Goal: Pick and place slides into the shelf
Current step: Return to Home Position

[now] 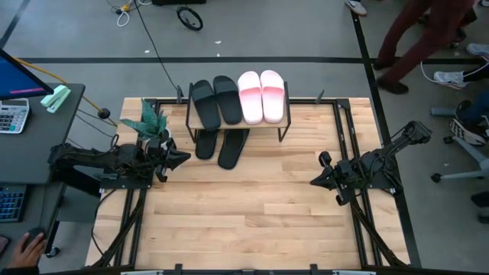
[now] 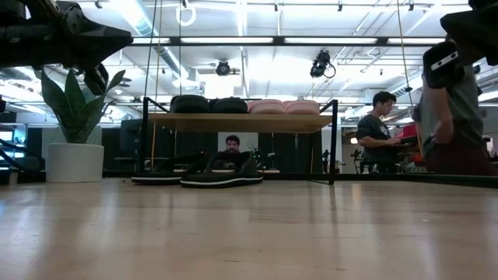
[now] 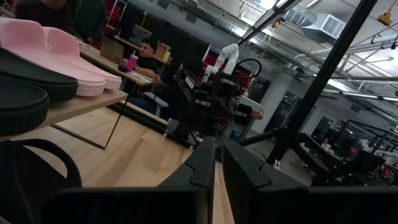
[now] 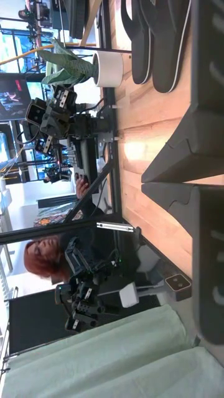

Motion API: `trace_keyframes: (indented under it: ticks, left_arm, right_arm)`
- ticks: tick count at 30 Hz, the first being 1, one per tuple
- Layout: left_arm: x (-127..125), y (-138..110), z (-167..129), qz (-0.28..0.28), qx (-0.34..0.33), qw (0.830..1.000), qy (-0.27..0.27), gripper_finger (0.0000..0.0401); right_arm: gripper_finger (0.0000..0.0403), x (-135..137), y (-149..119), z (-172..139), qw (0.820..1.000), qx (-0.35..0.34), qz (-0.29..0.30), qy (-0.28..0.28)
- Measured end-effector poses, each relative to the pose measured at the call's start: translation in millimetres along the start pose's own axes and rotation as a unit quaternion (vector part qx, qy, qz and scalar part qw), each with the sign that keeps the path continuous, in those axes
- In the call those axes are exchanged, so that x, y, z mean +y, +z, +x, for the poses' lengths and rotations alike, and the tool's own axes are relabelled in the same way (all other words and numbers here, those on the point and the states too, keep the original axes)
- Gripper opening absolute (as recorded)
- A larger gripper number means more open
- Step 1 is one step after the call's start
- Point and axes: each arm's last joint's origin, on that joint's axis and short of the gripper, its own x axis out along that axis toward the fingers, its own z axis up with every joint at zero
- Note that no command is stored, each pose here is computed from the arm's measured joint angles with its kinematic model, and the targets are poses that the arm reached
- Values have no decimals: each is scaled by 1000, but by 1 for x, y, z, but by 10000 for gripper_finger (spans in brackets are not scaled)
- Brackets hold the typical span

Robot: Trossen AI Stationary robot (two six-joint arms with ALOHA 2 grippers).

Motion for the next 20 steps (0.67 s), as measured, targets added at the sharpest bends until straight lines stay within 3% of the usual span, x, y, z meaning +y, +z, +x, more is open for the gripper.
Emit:
trace_keyframes:
  ticks: [11, 20]
  left_arm:
    - [0, 0, 0, 0, 0, 1000, 0, 23]
    - [0, 0, 0, 0, 0, 1000, 0, 36]
  right_arm:
    - [14, 0, 0, 0, 1000, 0, 0, 0]
    - [14, 0, 0, 0, 1000, 0, 0, 0]
